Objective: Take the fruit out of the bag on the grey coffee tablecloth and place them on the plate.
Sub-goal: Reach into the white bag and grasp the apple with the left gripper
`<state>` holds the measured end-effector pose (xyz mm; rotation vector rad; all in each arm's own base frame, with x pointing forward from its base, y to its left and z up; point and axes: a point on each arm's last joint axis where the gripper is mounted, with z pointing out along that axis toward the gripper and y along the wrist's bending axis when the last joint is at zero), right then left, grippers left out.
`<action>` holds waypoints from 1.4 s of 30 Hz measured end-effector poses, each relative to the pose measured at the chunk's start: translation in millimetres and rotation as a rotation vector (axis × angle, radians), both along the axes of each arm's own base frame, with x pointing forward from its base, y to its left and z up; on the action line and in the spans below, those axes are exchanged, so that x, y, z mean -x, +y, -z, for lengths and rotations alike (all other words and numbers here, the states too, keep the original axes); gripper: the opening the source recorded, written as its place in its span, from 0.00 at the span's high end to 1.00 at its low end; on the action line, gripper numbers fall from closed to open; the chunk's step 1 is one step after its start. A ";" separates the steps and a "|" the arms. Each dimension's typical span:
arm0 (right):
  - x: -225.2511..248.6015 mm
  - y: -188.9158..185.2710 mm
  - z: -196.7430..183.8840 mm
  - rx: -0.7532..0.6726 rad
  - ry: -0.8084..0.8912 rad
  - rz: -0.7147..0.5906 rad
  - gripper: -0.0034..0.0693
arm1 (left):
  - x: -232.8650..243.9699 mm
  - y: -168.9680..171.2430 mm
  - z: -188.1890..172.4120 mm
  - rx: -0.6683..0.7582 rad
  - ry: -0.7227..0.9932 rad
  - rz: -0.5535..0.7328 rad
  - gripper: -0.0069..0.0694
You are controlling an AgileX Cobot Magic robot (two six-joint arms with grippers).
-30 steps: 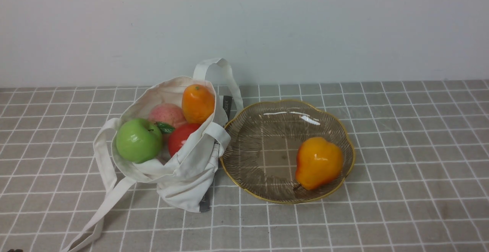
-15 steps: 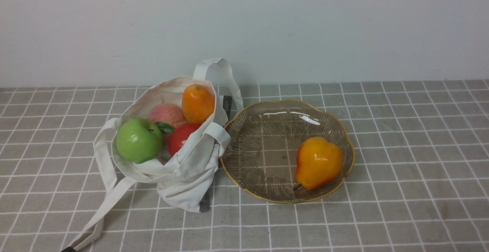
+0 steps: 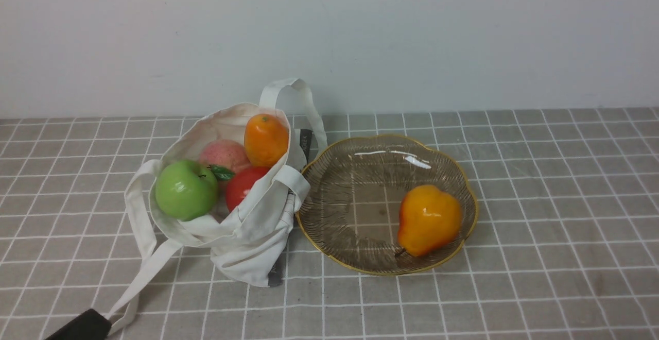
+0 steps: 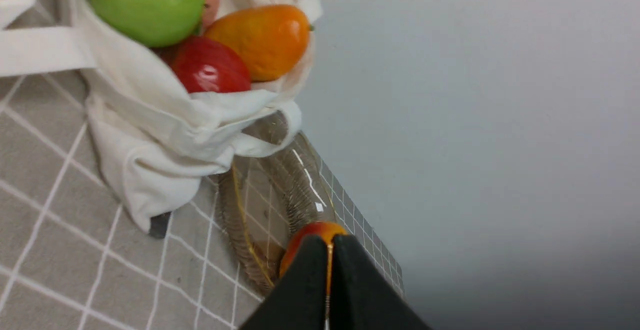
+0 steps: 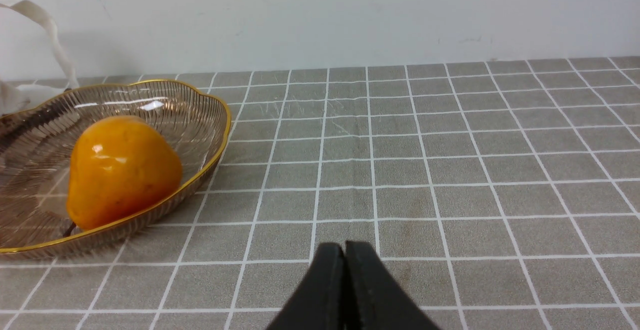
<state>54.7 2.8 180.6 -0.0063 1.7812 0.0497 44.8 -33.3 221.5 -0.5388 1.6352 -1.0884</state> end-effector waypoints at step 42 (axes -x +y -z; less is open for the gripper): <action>0.0 0.0 0.0 0.000 0.000 0.000 0.97 | -302.0 2.7 -27.5 -0.920 0.696 0.353 0.12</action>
